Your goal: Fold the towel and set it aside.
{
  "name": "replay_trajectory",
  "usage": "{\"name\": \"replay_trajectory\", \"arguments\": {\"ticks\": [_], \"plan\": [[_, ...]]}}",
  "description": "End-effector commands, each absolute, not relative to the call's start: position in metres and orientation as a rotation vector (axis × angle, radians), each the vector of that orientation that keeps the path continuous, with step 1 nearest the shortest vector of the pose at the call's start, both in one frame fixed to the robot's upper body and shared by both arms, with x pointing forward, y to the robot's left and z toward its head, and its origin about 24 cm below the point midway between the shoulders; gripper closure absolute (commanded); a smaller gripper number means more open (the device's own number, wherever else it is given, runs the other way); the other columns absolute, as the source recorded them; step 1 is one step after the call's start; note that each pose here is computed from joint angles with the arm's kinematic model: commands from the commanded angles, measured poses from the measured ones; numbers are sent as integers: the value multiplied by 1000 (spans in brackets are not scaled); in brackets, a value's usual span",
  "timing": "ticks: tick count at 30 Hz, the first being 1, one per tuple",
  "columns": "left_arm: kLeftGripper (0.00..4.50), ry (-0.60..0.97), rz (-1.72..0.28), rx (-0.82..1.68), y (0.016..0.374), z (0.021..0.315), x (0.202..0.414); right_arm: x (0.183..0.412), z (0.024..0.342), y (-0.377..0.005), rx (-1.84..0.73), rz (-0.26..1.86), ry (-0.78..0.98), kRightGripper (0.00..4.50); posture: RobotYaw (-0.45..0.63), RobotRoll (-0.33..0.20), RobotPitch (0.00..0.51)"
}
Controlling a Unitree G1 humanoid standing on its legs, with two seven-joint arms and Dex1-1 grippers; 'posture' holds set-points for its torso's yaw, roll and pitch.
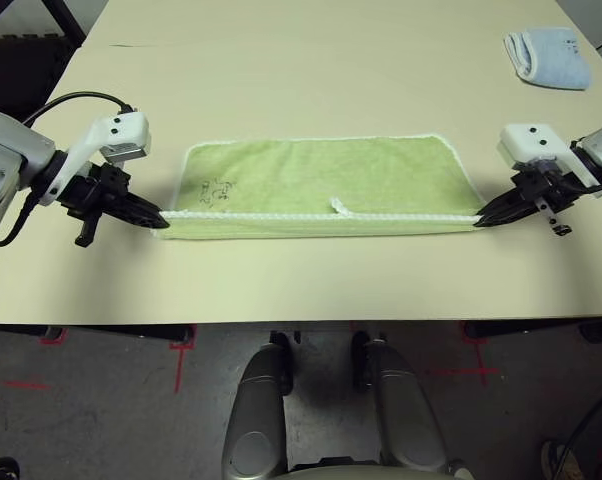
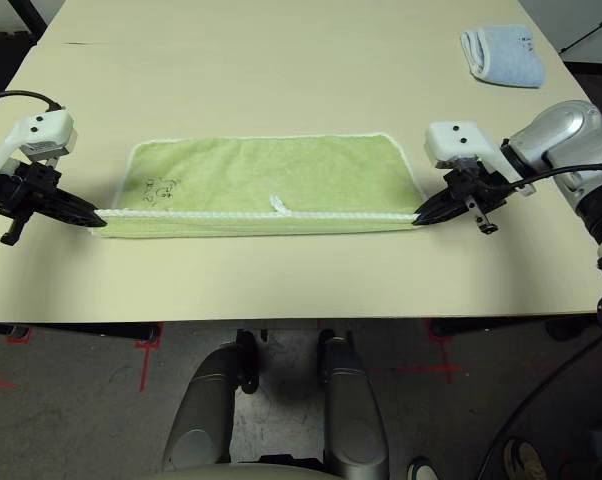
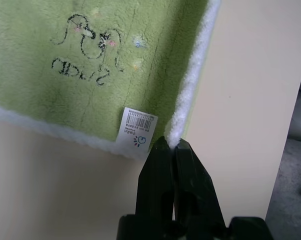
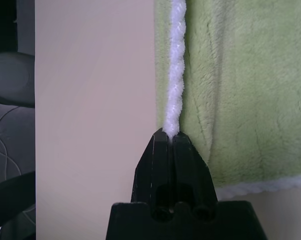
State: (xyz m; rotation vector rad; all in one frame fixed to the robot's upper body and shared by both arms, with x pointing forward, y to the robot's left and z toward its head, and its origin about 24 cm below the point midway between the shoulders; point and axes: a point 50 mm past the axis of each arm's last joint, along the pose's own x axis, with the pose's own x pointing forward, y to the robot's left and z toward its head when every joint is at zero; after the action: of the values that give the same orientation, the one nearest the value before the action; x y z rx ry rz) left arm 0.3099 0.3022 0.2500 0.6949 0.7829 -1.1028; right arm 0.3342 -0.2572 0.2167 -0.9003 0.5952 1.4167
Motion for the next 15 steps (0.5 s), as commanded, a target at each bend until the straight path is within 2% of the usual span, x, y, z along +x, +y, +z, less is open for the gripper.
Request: {"name": "replay_trajectory", "arguments": {"ticks": [1,8,15], "plan": [[4473,789,-1043,705,311,255,314,338,223,-268,-871,1341,589,4500,-34,0,274],[4473,728,-976,697,313,268,329,351,246,-272,-832,1220,509,4500,-37,0,273],[4473,677,-892,681,316,274,337,364,248,-273,-969,1033,472,4500,-36,0,273]]}}
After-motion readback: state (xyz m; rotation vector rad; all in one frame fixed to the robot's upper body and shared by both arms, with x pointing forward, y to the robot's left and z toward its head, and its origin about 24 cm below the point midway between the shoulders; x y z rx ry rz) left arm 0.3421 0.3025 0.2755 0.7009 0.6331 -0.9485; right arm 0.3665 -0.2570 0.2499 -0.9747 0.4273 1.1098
